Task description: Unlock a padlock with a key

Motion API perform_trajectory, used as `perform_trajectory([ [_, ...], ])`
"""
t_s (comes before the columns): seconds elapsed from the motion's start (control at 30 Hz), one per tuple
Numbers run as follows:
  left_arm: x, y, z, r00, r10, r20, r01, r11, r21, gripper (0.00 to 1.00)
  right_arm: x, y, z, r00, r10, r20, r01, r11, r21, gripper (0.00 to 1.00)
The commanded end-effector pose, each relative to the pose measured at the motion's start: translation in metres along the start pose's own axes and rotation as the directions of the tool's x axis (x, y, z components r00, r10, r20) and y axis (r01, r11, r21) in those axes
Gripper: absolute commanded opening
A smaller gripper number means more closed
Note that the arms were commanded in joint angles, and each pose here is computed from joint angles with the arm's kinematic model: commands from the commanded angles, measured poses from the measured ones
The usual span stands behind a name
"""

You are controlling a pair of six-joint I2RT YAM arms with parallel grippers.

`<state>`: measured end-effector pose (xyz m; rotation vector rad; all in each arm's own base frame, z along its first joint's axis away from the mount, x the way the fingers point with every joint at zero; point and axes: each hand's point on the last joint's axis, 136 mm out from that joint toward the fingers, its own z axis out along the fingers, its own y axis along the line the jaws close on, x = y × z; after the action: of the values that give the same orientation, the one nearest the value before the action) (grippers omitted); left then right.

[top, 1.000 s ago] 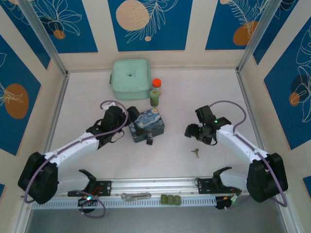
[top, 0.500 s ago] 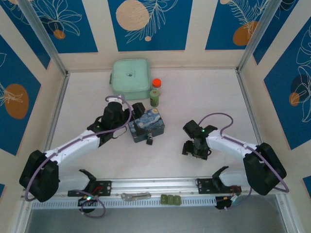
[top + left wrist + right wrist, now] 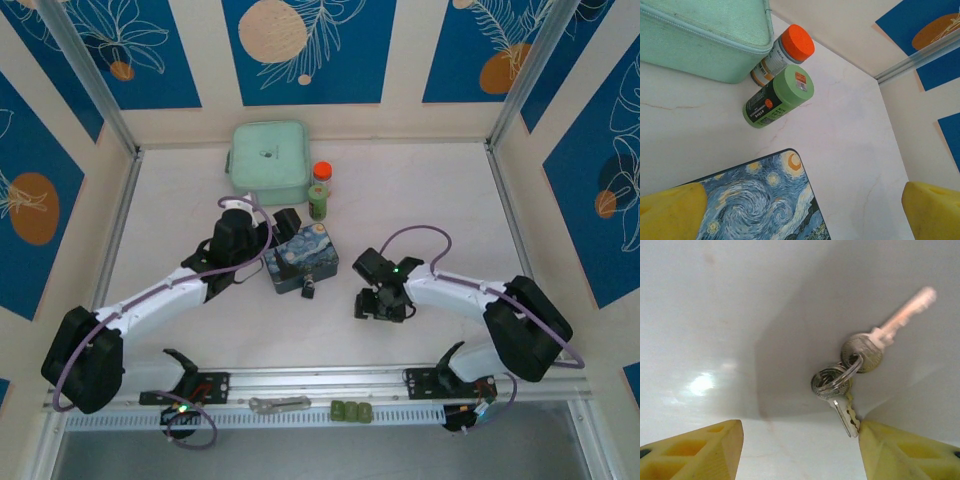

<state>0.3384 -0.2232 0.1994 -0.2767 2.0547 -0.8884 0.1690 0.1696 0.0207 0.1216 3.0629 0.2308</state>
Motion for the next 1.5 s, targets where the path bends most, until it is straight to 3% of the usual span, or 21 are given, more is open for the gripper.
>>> perform_trajectory([
  [0.0, 0.001, -0.007, -0.001, 1.000, -0.008, -0.001, 0.008, 0.999, 0.033, 1.00, -0.007, 0.021, -0.012, 1.000, 0.020, 0.002, -0.020, 0.998, -0.067, 0.64],
  [0.17, -0.001, -0.003, -0.006, 1.000, -0.004, 0.021, 0.004, 1.000, 0.019, 1.00, -0.012, -0.008, -0.035, 0.995, 0.086, 0.045, -0.086, 0.996, 0.011, 0.64],
  [0.43, -0.003, -0.003, -0.006, 1.000, 0.000, 0.028, 0.000, 1.000, 0.020, 1.00, -0.039, -0.025, -0.027, 0.942, 0.327, 0.079, -0.315, 0.940, -0.133, 0.58],
  [0.77, -0.003, 0.001, -0.010, 0.999, -0.002, 0.038, 0.002, 1.000, 0.006, 1.00, -0.050, -0.010, -0.005, 0.939, 0.341, 0.046, -0.334, 0.936, -0.115, 0.48],
  [0.97, -0.006, 0.003, -0.014, 0.998, 0.004, 0.055, -0.004, 1.000, -0.004, 1.00, -0.045, -0.004, 0.004, 0.943, 0.333, 0.021, -0.330, 0.939, -0.095, 0.42],
  [1.07, -0.007, 0.003, -0.015, 0.998, 0.002, 0.063, -0.002, 1.000, -0.006, 1.00, -0.038, -0.002, 0.008, 0.944, 0.330, 0.010, -0.328, 0.941, -0.084, 0.33],
  [1.17, -0.007, 0.005, -0.015, 0.998, -0.002, 0.066, 0.003, 1.000, -0.010, 1.00, -0.034, 0.001, 0.012, 0.943, 0.332, 0.005, -0.331, 0.940, -0.080, 0.32],
  [1.47, -0.008, 0.007, -0.017, 0.997, -0.009, 0.075, 0.011, 1.000, -0.015, 1.00, -0.032, 0.015, 0.008, 0.967, 0.252, 0.031, -0.250, 0.967, -0.054, 0.22],
])
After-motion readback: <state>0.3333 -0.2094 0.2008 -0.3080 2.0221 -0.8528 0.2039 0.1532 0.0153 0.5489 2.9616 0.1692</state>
